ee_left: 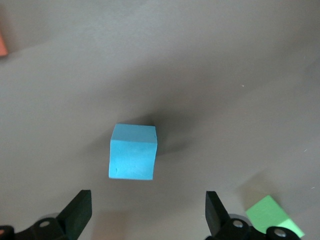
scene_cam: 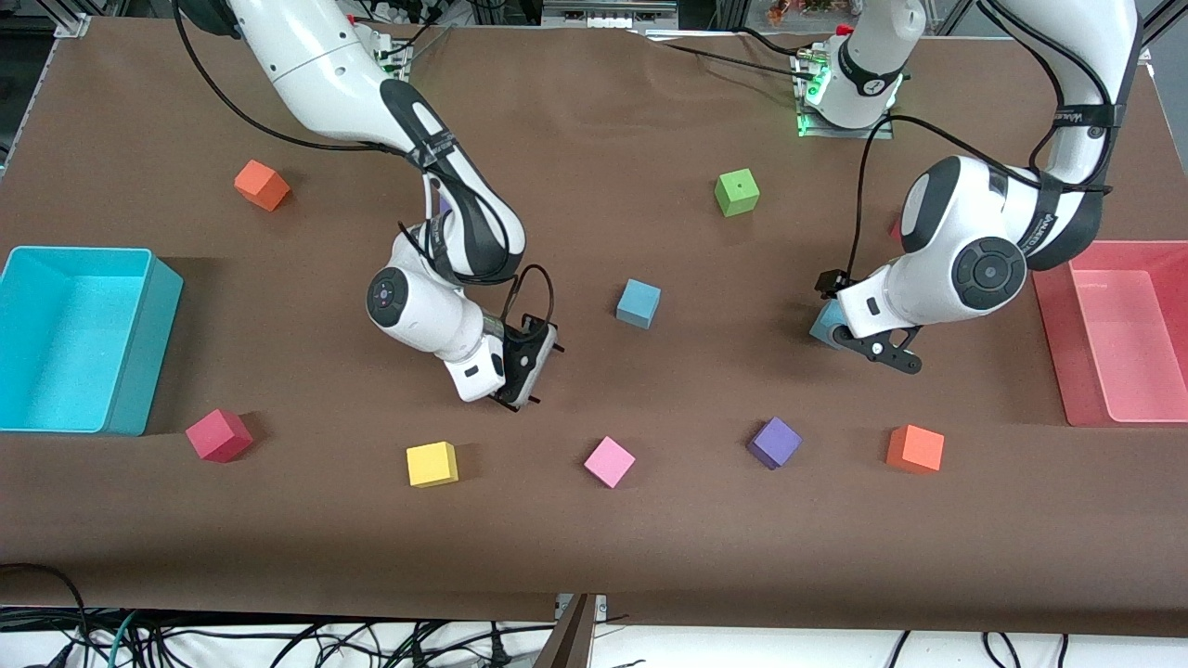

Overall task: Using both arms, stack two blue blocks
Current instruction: 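Grasp the second cyan cube with the left gripper while the right gripper hovers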

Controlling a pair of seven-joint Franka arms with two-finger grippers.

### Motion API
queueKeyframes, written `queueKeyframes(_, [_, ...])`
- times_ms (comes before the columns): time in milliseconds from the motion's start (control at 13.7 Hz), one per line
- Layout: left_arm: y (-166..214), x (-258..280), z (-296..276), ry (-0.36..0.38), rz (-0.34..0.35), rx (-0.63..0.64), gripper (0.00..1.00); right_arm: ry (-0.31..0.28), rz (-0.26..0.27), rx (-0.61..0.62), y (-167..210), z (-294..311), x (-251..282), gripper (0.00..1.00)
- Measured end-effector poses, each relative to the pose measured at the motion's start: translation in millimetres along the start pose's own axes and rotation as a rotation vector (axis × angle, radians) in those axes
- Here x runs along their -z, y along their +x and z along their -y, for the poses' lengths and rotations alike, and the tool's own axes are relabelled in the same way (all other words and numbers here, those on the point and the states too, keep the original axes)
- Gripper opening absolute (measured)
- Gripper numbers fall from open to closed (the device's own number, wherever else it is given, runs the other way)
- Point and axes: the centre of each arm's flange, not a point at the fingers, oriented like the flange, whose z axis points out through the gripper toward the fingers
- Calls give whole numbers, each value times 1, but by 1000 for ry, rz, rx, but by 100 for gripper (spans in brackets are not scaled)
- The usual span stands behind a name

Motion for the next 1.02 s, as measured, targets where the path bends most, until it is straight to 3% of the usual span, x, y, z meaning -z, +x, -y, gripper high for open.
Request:
queueKeyframes(365, [-7, -28, -1, -5, 14, -56, 100, 95, -139, 54, -19, 21, -23, 100])
queueKeyframes(658, [-11, -59, -7, 11, -34, -114, 100, 145, -251, 123, -40, 35, -41, 100])
queueKeyframes(1023, [-15, -78, -2, 29, -61, -147, 100, 195, -337, 181, -53, 47, -57, 100])
